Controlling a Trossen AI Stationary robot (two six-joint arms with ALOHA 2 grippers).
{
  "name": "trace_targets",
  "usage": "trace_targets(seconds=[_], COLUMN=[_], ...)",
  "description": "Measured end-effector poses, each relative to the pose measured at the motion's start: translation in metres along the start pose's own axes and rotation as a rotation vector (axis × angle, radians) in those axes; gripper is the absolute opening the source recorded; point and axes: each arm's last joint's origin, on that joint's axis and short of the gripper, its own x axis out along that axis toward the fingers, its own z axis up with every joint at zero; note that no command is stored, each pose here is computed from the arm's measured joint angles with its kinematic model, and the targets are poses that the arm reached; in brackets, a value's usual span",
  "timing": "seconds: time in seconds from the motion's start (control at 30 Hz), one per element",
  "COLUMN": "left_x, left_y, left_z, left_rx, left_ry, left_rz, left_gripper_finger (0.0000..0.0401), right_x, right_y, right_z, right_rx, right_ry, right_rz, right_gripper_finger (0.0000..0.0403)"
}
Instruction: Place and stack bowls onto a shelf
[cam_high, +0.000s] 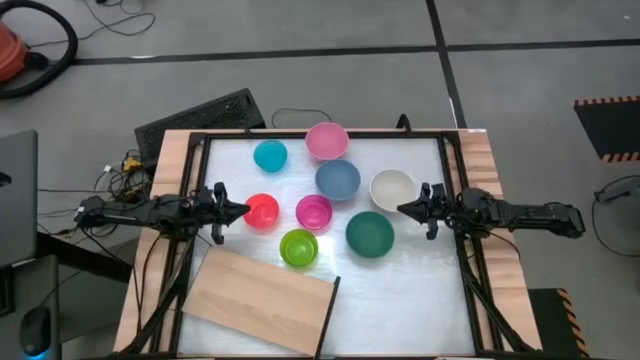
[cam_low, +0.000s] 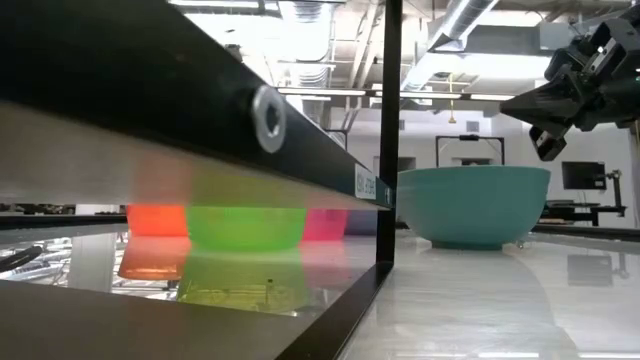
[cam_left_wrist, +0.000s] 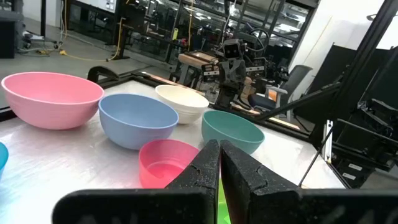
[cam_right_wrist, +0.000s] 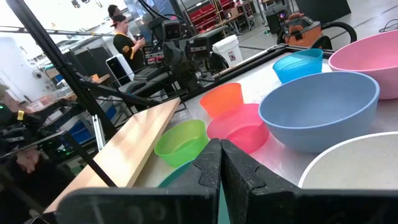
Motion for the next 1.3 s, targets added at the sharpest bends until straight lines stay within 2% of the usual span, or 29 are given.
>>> trace_targets(seconds=[0.17, 0.33, 0.63, 0.87, 1.03, 1.17, 1.3], left_x=[0.0000, 0.0000, 0.0000, 0.0000, 0.0000, 0.0000, 0.0000], left_y=[0.0000, 0.0000, 0.0000, 0.0000, 0.0001, 0.0003, 0.0007], left_z=[0.0000, 0.0000, 0.0000, 0.0000, 0.0001, 0.0006, 0.0008], left_rx=[-0.011, -0.105, -0.178, -0.303, -0.485, -0.567, -0.637], left_ry=[0.000, 0.000, 0.000, 0.000, -0.004, -0.015, -0.024], left_rz=[0.000, 0.000, 0.000, 0.001, 0.004, 0.012, 0.023], left_gripper_finger=[0.0000, 0.0000, 0.0000, 0.0000, 0.0000, 0.0000, 0.0000], right_x=[0.0000, 0.0000, 0.0000, 0.0000, 0.0000, 0.0000, -0.0004], right_y=[0.0000, -0.0001, -0.0001, -0.0002, -0.0001, 0.0002, 0.0013], right_z=[0.0000, -0.0001, -0.0001, -0.0001, 0.0003, 0.0010, 0.0033], right_rx=[0.000, 0.000, 0.000, 0.000, 0.000, 0.005, 0.125], right_ry=[0.000, 0.000, 0.001, 0.000, -0.004, -0.010, -0.018], right_rz=[0.000, 0.000, 0.000, -0.002, -0.001, 0.001, 0.005], right_gripper_finger=[0.0032, 0.0032, 0.0032, 0.0032, 0.0032, 0.0032, 0.0032])
